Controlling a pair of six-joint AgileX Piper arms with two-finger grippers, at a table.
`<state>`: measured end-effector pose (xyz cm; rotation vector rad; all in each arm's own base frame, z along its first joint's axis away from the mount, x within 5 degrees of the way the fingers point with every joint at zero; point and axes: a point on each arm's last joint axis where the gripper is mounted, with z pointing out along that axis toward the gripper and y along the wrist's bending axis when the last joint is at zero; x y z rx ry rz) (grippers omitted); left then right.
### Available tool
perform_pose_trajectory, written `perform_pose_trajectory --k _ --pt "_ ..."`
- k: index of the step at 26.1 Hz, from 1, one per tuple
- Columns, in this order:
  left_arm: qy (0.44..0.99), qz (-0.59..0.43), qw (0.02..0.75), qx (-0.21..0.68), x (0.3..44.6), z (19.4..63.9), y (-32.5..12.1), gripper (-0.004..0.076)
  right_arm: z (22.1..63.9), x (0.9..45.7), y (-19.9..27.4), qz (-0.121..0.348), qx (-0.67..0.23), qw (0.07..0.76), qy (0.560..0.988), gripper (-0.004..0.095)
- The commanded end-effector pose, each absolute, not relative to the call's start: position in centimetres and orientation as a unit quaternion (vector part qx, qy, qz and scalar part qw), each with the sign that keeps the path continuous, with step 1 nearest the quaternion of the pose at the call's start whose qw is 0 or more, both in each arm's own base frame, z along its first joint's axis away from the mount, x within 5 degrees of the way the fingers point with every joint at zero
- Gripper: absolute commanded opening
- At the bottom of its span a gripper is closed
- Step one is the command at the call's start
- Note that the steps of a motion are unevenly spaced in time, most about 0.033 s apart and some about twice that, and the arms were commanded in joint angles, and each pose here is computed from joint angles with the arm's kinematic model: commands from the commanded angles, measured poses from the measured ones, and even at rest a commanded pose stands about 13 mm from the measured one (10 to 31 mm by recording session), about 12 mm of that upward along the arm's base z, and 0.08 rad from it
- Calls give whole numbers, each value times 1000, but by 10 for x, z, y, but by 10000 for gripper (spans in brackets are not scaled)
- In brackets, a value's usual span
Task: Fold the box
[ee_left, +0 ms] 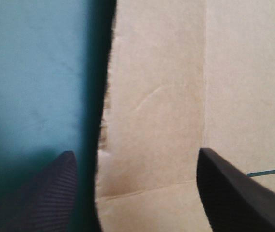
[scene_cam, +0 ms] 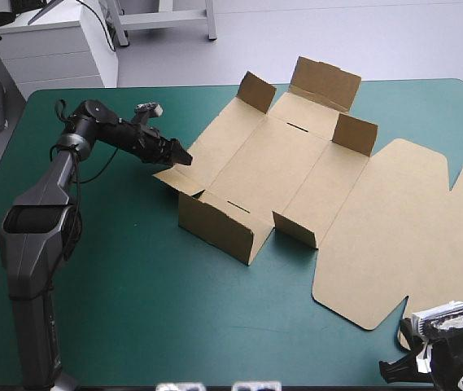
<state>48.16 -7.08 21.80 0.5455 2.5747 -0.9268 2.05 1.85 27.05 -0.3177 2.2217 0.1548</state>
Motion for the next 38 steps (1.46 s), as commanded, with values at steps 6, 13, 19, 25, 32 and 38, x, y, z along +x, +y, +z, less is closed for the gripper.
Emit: perform_pose_trajectory --k 6,13,19,25,32,38 --pt "892 -349 153 243 466 240 -117 464 282 25 19 66 -126 463 875 -19" --pt "885 -370 156 235 466 243 -121 -1 282 25 19 66 -126 463 875 -19" --pt "890 -374 149 216 466 244 -121 -1 282 25 19 66 -126 463 875 -19" --pt "889 -356 168 234 459 265 -120 -1 282 25 19 66 -126 463 875 -19" --pt "896 -278 223 266 432 326 -103 -2 282 25 19 66 -126 463 875 -19" --pt "900 -269 232 254 394 351 -83 -1 282 25 19 66 -126 463 875 -19"
